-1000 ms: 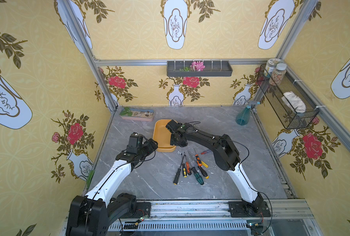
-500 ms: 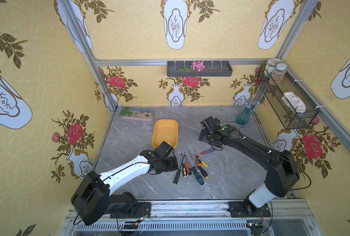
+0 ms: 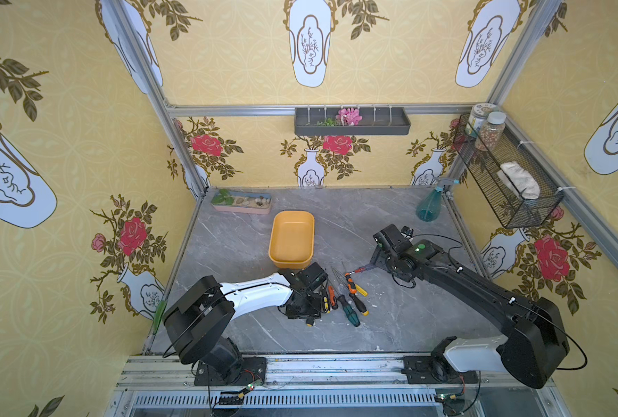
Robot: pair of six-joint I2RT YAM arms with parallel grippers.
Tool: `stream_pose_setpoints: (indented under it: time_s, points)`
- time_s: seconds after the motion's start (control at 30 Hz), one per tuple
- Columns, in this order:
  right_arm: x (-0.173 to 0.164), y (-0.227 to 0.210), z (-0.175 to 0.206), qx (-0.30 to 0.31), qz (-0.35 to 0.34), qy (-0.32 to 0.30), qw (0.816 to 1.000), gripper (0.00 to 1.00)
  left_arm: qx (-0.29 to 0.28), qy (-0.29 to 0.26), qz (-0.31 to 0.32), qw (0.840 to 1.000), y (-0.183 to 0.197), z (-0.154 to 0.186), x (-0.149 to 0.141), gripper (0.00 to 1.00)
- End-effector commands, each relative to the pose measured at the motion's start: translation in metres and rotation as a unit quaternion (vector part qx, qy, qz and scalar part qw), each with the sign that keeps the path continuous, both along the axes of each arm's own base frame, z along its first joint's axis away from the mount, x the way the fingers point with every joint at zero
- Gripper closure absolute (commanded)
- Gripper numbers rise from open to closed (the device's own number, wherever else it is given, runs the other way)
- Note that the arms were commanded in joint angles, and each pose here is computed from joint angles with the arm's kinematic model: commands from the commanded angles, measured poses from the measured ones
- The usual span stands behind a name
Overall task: Put the screwdriver on the desktop into the storage box
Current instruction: Pick up the screwdriver from the center of the board.
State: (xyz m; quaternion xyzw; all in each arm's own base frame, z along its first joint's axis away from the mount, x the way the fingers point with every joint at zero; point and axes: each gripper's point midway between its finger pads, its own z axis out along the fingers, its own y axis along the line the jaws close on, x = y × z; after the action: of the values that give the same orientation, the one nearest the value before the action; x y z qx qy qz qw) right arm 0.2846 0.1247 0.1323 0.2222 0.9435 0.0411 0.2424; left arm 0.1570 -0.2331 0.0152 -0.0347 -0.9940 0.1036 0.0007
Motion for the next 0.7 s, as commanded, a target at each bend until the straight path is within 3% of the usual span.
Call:
stream_pose_setpoints:
  time_s: [0.0,0.3,0.67]
  points:
    - [0.002,-0.002,0.002,0.001,-0.011,-0.008,1.0,0.16,0.012,-0.014,-0.012,1.0,-0.001,-0.006,0.008,0.43]
    - [0.003,-0.001,0.001,0.002,-0.014,-0.009,1.0,0.17,0.044,-0.027,-0.022,0.998,0.003,-0.016,0.012,0.6]
    - [0.006,0.001,0.002,0.002,-0.012,-0.011,1.0,0.17,0.072,-0.047,-0.029,0.996,0.01,-0.015,0.01,0.89]
